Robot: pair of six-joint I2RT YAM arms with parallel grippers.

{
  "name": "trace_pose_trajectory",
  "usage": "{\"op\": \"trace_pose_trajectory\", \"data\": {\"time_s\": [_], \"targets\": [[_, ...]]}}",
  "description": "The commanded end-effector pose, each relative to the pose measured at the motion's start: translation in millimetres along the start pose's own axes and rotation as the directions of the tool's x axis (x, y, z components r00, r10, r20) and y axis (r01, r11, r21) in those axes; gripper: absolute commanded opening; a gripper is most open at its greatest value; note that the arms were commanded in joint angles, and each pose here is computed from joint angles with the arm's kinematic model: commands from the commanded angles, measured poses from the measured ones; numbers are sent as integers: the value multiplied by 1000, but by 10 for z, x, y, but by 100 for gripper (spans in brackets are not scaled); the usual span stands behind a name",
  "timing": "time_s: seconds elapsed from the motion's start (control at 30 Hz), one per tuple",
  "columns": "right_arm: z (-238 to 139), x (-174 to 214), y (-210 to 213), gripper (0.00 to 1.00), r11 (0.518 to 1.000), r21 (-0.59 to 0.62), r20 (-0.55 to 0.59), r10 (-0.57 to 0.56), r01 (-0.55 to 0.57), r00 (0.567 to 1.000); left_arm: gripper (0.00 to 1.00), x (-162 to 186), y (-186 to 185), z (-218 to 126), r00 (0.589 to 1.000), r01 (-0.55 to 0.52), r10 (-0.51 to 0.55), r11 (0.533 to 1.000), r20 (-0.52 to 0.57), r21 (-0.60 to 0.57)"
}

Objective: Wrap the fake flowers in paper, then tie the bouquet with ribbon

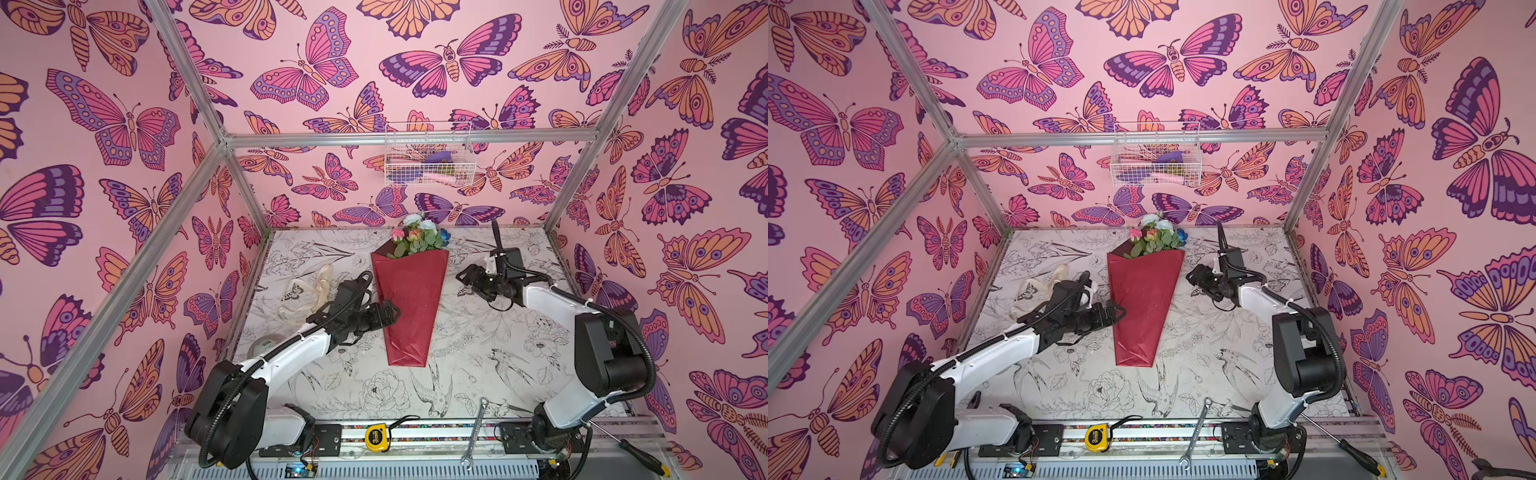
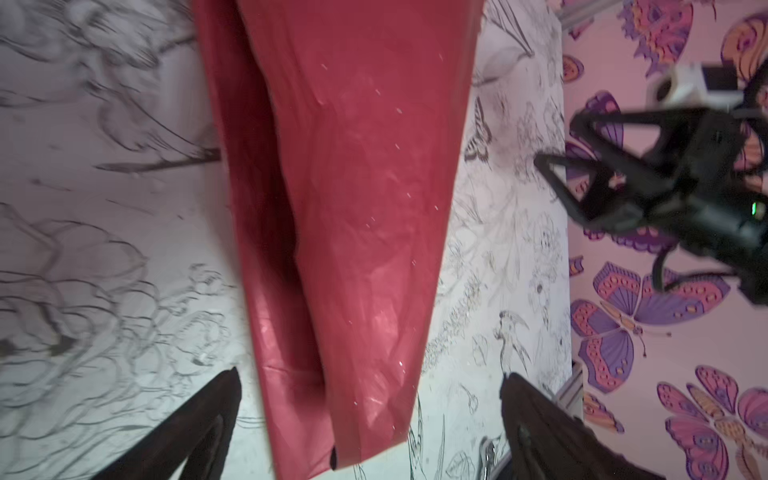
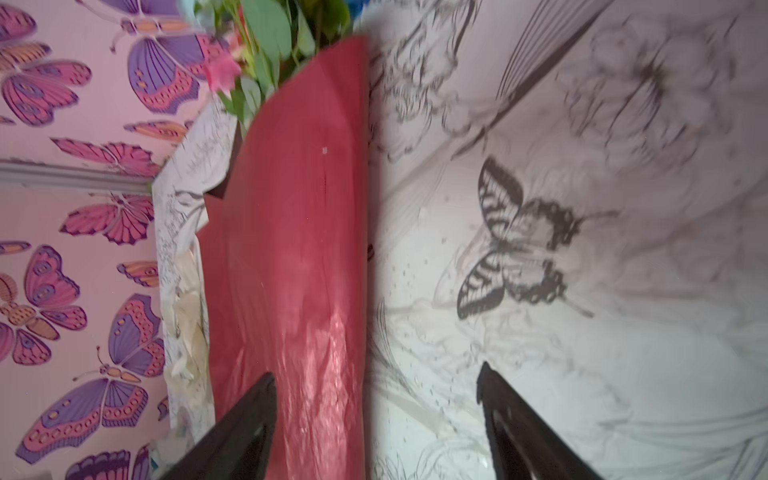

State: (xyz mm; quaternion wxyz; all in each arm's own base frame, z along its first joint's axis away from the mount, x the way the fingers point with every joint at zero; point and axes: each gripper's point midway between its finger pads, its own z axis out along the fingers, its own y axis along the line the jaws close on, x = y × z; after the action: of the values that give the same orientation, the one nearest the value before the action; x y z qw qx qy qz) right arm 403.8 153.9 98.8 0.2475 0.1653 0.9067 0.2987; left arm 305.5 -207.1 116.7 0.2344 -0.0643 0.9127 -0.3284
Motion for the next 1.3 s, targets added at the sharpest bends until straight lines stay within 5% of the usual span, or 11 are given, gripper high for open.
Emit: {"op": "trace_pose_trajectory", "data": {"time_s": [0.0, 0.4, 0.7, 0.8, 1.03, 1.13, 1.27], "targets": [[3, 188, 24, 79, 997, 56, -1, -54, 54, 999, 99, -159, 189, 43, 1000, -27, 28, 997, 0, -77], [620, 554, 251, 77, 996, 43, -99, -71, 75, 993, 100, -729, 460, 652, 999, -38, 34, 992, -34, -117], [1066, 511, 340, 73, 997, 27, -129, -70, 74, 989, 77, -846, 543, 1047, 997, 21, -27, 997, -75, -71], [1186, 464, 350, 68, 996, 35, -131, -77, 82, 988, 62, -874, 578, 1157, 996, 37, -42, 997, -74, -69], [1446, 384, 345, 38, 993, 60, -159, -91, 102, 983, 12, -890, 597, 1323, 993, 68, -72, 997, -93, -45], [1455, 307, 338, 21, 991, 72, -162, -97, 110, 982, 1, -863, 576, 1356, 991, 77, -79, 997, -107, -26], [1331, 172, 242, 1, 987, 109, -149, -101, 118, 984, 0, -786, 511, 1409, 988, 88, -87, 996, -124, 1]]}}
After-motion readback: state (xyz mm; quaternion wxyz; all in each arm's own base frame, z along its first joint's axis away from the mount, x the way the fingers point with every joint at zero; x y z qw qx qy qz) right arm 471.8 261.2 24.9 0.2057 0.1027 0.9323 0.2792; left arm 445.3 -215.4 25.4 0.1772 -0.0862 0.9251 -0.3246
